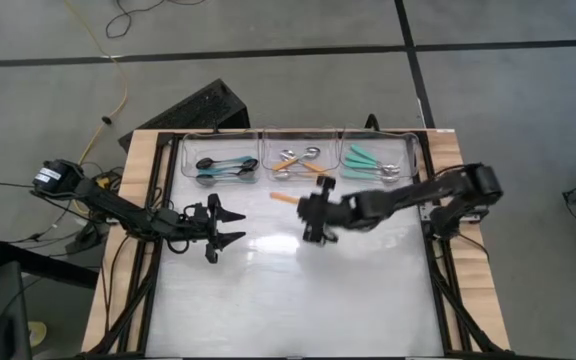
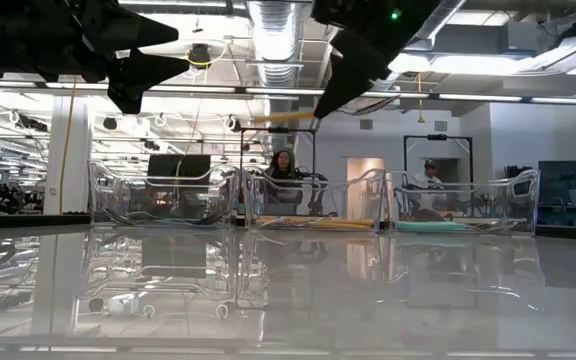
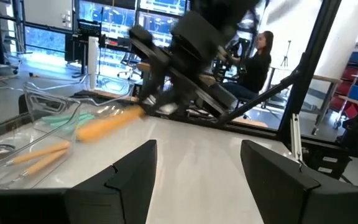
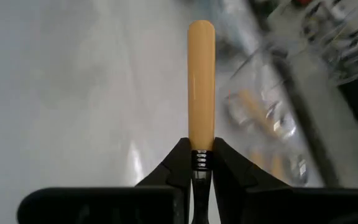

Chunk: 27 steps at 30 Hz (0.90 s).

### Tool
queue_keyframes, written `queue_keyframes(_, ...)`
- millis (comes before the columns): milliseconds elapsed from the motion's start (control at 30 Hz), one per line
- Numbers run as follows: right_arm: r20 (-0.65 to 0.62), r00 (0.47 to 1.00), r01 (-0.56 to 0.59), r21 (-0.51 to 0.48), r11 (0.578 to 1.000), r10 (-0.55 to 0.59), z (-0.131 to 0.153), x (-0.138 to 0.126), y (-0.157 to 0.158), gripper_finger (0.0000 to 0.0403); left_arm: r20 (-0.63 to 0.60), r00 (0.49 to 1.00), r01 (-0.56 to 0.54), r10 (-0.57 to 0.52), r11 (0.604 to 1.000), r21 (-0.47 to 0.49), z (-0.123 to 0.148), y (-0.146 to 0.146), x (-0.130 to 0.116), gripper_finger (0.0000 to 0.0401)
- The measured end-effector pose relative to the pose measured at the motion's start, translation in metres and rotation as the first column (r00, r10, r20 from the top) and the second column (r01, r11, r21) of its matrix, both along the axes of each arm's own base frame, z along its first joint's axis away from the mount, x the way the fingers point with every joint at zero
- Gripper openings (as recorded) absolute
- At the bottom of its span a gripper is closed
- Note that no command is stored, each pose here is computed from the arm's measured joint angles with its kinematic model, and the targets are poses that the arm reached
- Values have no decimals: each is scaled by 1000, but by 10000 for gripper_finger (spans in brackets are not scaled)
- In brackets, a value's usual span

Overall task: Sort silverware by color (type)
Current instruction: Put the yellow spoon into the top center transparent bin

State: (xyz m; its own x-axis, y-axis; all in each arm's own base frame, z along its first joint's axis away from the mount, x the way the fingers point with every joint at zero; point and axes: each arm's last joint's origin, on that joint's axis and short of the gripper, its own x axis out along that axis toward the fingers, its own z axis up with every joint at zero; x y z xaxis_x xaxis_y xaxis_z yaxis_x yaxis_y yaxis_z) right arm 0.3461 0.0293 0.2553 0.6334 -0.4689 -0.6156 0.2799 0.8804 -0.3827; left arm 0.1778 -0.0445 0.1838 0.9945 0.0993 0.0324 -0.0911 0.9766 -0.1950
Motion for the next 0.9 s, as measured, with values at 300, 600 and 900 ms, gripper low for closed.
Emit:
queue_keyframes(300, 152, 985, -71, -44, 997, 77, 12, -11, -113, 63, -7, 999, -45, 45, 999, 14, -1, 1, 0, 218)
queue_keyframes(600, 167, 984, -73, 51, 996, 63, -11, -29, -205, 63, -44, 998, -52, 53, 998, 31, -4, 2, 0, 218)
queue_keyframes(900, 95, 990, -122, 147, 982, 109, -56, -22, -225, 76, -45, 998, -50, 51, 998, 32, -4, 1, 0, 218)
